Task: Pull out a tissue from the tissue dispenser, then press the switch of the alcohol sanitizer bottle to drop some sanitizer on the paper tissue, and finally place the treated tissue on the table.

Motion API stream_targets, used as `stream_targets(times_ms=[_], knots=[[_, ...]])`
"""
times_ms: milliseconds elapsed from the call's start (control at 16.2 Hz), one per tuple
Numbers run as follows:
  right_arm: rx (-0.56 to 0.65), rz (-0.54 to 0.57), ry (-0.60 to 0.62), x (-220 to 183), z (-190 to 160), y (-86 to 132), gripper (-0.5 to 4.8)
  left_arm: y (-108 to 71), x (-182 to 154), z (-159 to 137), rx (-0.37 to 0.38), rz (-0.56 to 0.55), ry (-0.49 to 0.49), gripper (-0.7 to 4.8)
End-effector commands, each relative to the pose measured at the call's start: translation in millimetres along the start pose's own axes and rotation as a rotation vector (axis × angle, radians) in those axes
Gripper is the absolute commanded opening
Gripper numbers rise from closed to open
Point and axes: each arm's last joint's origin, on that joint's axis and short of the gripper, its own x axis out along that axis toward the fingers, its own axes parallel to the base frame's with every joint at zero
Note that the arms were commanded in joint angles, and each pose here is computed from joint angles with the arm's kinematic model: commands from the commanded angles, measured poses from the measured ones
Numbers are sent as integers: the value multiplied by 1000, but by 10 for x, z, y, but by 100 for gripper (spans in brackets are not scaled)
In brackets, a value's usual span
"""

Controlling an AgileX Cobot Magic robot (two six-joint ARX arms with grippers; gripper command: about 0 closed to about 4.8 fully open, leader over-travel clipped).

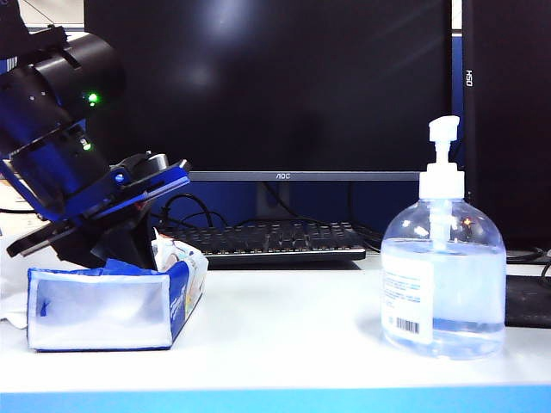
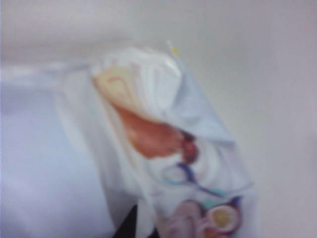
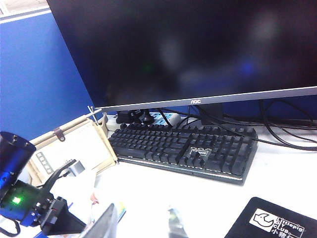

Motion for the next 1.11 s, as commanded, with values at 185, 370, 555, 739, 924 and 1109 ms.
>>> stream_targets(times_ms=[185,370,555,739,924,1109], knots=[[-11,-26,-15,-4,23,-1,127,-297,-318,440,81,-230,-82,-6],[-3,-30,0,-2,4,-7,127,-515,-722,706,134,-349,-185,-6],[30,-92,63,-7,-70,-40,127,-730,-1200,964,193,-416,-306,-6],[40,-104,83,-1,-119,-58,127,-858,-1385,1061,240,-604,-306,-6],[48,-94,93,3,-149,-65,127,-933,-1380,1004,256,-712,-225,-6],[48,-91,93,4,-148,-65,127,-1133,-1329,830,336,-820,-95,-6]])
